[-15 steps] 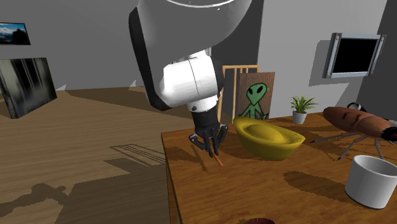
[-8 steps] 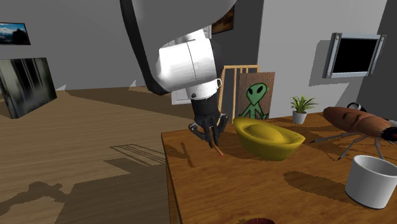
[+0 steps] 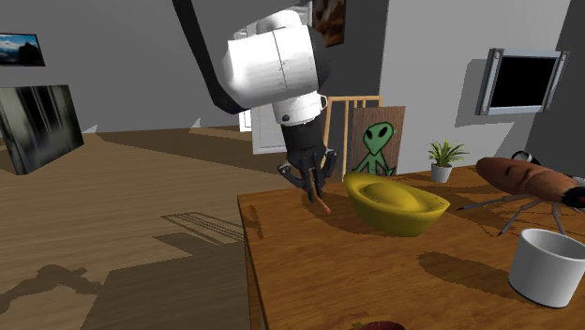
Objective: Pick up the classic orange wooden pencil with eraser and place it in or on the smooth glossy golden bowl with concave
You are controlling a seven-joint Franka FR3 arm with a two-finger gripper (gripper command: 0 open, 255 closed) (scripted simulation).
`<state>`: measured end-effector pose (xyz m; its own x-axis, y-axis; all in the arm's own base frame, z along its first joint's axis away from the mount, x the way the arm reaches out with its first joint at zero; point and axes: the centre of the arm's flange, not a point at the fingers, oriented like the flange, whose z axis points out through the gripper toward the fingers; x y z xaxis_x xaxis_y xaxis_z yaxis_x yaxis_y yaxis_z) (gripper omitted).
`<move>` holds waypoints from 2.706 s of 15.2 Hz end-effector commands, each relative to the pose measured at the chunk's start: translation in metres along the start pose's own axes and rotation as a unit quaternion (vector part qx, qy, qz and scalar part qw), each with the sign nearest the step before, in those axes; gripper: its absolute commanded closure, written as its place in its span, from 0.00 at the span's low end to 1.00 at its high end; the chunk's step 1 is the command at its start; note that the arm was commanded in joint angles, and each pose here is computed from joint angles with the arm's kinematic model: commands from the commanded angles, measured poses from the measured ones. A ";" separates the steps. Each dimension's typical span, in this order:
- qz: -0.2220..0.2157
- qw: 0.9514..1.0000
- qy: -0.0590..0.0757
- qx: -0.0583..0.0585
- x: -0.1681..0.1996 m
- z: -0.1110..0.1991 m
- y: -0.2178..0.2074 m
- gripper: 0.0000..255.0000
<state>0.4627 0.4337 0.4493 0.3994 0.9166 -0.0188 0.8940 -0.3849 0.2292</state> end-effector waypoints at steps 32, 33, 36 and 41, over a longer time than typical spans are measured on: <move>0.000 1.000 0.000 0.000 0.007 -0.006 0.229 1.00; 0.000 1.000 0.000 0.000 0.007 -0.001 0.228 1.00; 0.000 1.000 0.000 0.000 0.007 0.014 0.224 1.00; 0.000 1.000 0.000 0.000 0.008 0.040 0.218 1.00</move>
<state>0.6694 0.3532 0.4650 0.3994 0.9166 -0.0197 0.8942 -0.3848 0.2287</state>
